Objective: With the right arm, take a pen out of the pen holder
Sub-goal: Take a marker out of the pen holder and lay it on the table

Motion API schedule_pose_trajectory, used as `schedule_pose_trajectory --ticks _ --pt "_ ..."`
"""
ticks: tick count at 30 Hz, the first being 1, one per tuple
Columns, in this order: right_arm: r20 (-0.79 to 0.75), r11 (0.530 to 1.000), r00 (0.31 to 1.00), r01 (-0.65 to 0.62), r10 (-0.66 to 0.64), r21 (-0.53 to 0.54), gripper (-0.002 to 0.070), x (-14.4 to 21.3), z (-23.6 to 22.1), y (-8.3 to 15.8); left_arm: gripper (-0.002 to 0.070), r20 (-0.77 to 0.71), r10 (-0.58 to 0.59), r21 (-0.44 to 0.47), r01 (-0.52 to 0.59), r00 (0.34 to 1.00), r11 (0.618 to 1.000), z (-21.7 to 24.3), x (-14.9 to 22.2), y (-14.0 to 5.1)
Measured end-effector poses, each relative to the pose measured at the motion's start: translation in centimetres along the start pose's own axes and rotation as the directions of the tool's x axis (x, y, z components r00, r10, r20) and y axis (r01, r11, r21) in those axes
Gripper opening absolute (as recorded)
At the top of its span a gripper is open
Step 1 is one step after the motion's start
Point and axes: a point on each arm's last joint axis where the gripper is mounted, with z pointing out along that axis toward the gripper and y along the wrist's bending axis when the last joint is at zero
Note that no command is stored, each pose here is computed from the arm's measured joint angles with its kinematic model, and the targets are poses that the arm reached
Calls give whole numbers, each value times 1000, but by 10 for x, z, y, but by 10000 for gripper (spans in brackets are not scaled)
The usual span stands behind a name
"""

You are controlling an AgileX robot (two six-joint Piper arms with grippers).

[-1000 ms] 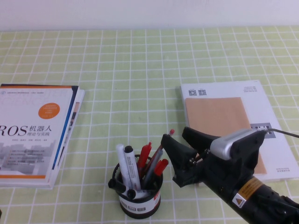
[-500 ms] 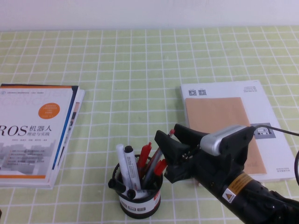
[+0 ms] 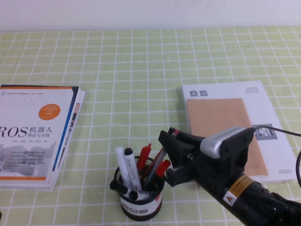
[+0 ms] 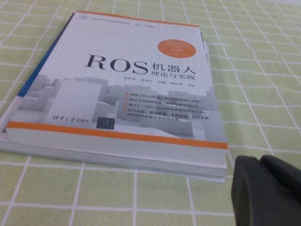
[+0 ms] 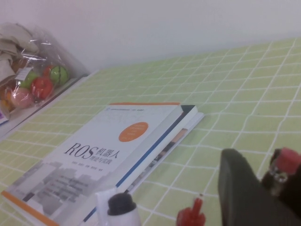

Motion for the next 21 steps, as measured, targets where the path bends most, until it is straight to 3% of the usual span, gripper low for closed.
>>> schedule_pose_trajectory --ticks 7,21 --pt "-2 998 1000 11 -11 -54 20 -2 -1 6 -8 0 0 0 0 1000 1000 0 0 0" --pt "54 996 998 16 -12 -87 8 -28 -9 18 -8 0 0 0 0 1000 1000 0 0 0"
